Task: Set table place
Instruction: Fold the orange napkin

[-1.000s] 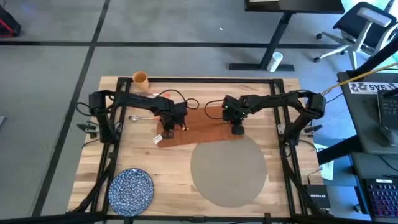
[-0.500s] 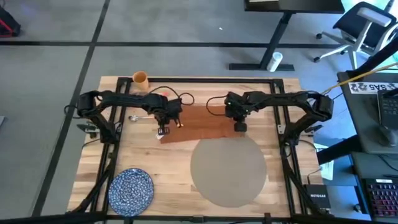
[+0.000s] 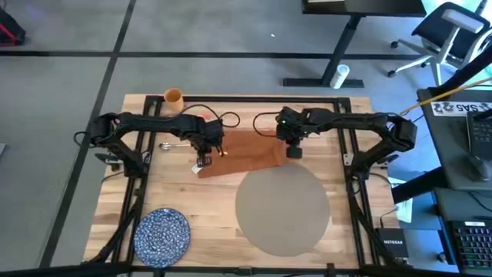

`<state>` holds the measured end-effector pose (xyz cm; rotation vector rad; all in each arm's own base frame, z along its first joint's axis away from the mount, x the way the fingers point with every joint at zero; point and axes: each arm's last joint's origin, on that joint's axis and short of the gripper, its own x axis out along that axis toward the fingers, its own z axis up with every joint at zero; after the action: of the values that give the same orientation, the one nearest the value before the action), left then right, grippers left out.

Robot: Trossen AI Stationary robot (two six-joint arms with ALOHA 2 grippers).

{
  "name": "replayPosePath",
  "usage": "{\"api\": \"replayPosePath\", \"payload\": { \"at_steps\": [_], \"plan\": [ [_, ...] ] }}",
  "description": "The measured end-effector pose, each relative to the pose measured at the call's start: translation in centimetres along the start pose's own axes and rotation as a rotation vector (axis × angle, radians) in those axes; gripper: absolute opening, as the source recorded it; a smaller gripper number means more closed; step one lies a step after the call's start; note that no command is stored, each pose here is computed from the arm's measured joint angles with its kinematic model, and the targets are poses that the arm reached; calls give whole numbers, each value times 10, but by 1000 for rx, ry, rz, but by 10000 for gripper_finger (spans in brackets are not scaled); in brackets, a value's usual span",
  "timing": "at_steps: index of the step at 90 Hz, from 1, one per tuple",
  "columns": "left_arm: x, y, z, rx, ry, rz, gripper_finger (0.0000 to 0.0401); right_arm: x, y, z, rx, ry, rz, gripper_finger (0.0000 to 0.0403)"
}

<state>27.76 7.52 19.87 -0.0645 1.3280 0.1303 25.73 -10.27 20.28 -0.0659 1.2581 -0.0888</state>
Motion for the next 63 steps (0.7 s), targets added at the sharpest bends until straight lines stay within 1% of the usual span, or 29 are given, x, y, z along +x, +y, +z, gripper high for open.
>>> {"api": "replayPosePath", "payload": {
  "at_steps": [6,20,42,53,63],
  "plan": [
    [1,-1,2,3,-24,-26,13,0,0,0,0,1,0,0],
    [12,-1,4,4,3,-31,57,0,0,0,-1,4,2,0],
    [37,0,5,12,89,-2,126,0,0,0,-1,3,5,0],
    [42,2,5,13,106,47,151,0,1,-1,-1,6,13,0],
    [42,5,6,5,89,57,169,0,1,-1,0,10,16,0]
  ]
}}
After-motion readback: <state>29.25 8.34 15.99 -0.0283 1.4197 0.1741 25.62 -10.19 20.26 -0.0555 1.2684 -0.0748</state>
